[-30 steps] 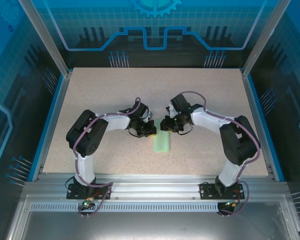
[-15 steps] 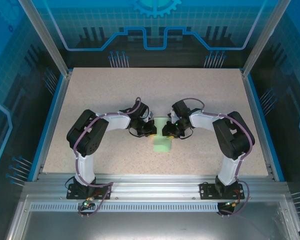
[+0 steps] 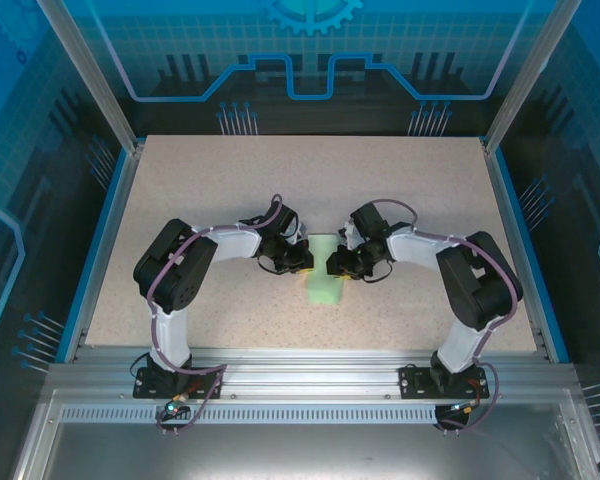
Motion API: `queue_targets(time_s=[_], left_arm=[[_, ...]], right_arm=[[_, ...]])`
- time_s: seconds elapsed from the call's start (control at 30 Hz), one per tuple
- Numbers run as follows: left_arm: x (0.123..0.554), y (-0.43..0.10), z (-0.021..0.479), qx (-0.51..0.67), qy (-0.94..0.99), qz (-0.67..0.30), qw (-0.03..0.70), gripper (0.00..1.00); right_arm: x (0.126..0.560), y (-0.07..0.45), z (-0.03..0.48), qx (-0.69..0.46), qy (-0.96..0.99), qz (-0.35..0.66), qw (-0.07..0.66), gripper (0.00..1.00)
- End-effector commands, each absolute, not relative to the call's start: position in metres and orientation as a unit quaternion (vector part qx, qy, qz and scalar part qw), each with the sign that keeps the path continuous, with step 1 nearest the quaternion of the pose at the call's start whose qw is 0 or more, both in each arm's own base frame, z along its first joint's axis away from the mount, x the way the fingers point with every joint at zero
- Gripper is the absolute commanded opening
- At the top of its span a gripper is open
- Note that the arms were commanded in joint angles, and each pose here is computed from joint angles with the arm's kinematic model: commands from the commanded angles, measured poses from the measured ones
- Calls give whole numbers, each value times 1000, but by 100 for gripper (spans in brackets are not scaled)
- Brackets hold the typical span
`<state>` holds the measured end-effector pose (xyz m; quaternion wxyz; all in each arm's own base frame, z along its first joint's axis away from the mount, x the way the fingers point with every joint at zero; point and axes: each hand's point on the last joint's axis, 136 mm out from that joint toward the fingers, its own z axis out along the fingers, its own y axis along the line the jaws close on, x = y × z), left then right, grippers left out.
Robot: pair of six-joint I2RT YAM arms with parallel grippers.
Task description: Fold a paper plane with a square sheet of paper (pick it up from the middle)
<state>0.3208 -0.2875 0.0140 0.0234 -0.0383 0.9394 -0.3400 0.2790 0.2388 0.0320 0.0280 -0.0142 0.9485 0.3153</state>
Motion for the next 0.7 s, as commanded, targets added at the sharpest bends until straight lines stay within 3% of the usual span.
queue_targets(time_s=[0.0, 0.27, 0.67], left_arm=[[307, -281, -8, -36, 952, -305, -8, 0], [306, -282, -7, -31, 951, -306, -9, 0], [304, -286, -4, -20, 950, -311, -14, 0]], right_arm=[[269, 246, 32, -14, 938, 345, 14, 31], [250, 223, -5, 8, 956, 293, -14, 31], [247, 250, 43, -30, 938, 346, 17, 34]])
